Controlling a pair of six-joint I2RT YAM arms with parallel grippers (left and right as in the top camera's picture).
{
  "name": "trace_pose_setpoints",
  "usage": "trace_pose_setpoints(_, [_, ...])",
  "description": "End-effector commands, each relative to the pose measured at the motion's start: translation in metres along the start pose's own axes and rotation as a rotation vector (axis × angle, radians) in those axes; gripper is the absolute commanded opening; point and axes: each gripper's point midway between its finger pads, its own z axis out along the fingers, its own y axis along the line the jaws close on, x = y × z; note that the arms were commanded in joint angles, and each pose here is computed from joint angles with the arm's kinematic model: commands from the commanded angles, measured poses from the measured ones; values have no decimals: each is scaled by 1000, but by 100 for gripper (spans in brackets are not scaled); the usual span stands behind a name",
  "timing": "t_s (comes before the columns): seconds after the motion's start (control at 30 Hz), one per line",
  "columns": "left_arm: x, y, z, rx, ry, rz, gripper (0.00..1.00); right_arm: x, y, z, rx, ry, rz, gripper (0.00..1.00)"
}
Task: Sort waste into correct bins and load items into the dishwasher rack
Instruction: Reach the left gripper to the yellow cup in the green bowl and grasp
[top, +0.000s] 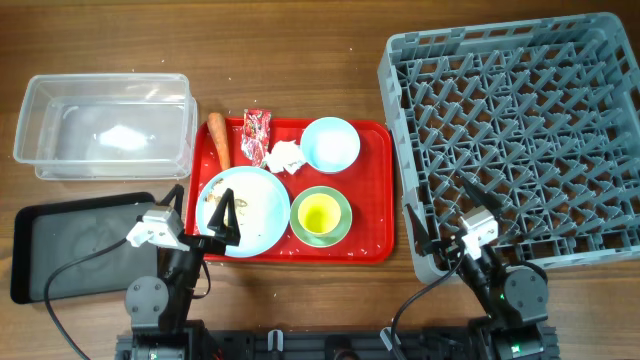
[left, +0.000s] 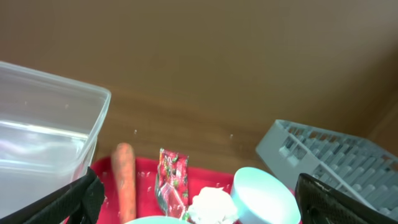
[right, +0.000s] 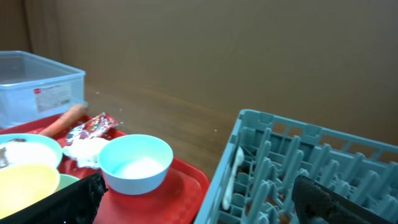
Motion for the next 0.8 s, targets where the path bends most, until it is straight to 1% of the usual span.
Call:
trace_pose_setpoints(0.0, [-12,-7,-1,36,-52,-2,100,-8,19,-1,-109,-40,-12,100])
trace_pose_setpoints(0.1, [-13,-8,-1,39,-58,-1,100,-38,16,-4,-109,-152,100,100])
trace_pose_setpoints(0.17, [-16,-9,-1,43,-69,2,100,-62,9,-8,-81,-220,143,100])
trace_pose_setpoints(0.23, [-22,-12,-2,48,-80,5,100,-89,-1,-13,-41,-259,172,100])
trace_pose_setpoints(0.3, [-29,-15,-1,49,-82,5,100,-109,-4,-12,-43,-260,186,100])
trace_pose_setpoints(0.37, [-34,-17,1,45,-65,1,100,-117,-8,-3,-48,-198,238,100])
trace_pose_setpoints(0.4, [-38,-19,4,44,-36,-5,100,-121,-9,7,-59,-135,264,100])
trace_pose_setpoints(0.43, [-41,-22,8,45,0,-12,100,-122,-9,20,-77,-55,287,100])
trace_pose_setpoints(0.47, [-42,-24,13,47,32,-19,100,-124,-10,27,-84,-17,298,100])
trace_pose_setpoints(0.5, [-43,-27,18,52,76,-29,100,-126,-12,42,-96,71,317,100])
trace_pose_setpoints(0.53, [-41,-30,27,57,149,-48,100,-130,-14,54,-109,135,333,100])
trace_pose_setpoints(0.57, [-37,-36,40,78,253,-79,100,-132,-17,72,-125,243,343,100])
trace_pose_setpoints(0.67, [-39,-53,65,155,406,-136,100,-133,-20,96,-166,408,314,100])
trace_pose_setpoints(0.7, [-45,-62,78,202,450,-157,100,-136,-16,107,-208,430,328,100])
trace_pose_setpoints(0.77, [-56,-79,92,298,476,-180,100,-133,2,112,-329,465,375,100])
